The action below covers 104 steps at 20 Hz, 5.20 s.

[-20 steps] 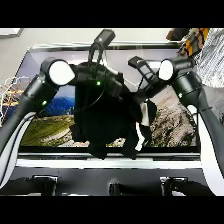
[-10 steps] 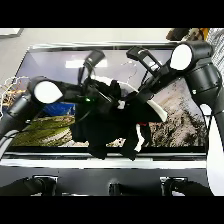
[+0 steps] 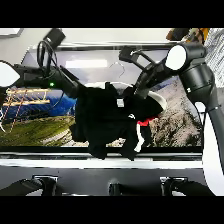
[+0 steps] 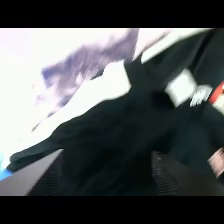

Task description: Fold the clothes and pants, and hang the long-sleeved shirts on hangers.

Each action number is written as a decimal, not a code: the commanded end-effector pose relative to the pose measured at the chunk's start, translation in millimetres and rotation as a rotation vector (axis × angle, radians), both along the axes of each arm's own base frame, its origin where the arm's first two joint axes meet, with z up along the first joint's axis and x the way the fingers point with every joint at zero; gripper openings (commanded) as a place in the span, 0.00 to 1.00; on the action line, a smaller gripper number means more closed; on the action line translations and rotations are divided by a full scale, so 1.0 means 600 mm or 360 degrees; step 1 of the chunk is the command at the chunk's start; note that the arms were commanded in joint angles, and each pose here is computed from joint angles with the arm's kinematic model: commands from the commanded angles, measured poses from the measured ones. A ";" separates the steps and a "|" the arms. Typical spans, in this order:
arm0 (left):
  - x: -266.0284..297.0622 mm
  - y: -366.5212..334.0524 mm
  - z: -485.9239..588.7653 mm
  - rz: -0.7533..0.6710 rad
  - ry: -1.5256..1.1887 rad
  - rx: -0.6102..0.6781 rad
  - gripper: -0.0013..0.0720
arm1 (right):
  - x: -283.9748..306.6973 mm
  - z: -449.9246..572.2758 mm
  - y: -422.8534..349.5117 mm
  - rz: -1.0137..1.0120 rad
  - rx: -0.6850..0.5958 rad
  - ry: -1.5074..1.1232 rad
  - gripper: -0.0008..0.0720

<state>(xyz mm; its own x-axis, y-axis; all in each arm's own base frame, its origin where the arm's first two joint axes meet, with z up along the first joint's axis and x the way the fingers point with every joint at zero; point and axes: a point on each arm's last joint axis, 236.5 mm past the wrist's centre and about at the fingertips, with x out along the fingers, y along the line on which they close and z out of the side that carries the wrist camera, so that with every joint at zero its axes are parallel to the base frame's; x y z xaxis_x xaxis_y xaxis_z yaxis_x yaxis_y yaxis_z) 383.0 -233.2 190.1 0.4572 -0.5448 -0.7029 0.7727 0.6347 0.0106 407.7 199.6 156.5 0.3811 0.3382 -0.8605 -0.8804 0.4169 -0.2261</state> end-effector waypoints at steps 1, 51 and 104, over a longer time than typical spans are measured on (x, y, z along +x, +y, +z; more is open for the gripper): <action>0.000 0.040 -0.079 -0.0254 -0.0007 0.0302 0.80 | 0.011 -0.010 0.019 0.0112 0.0015 -0.0033 0.08; 0.015 -0.016 -0.006 -0.0580 -0.0584 -0.0006 0.06 | 0.059 0.038 -0.241 -0.0307 0.0483 -0.0066 0.78; 0.048 -0.033 0.104 0.0368 -0.0105 -0.0857 0.94 | -0.405 0.541 -0.724 -0.3106 -0.0081 -0.1970 0.08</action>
<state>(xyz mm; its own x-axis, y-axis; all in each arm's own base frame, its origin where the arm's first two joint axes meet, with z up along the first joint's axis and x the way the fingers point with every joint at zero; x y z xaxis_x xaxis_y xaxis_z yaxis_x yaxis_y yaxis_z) 413.9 -248.9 253.5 0.6473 -0.6922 -0.3190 0.6162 0.7217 -0.3155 185.0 -213.9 447.7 0.4483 -0.8795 -0.1599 0.8521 0.4745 -0.2209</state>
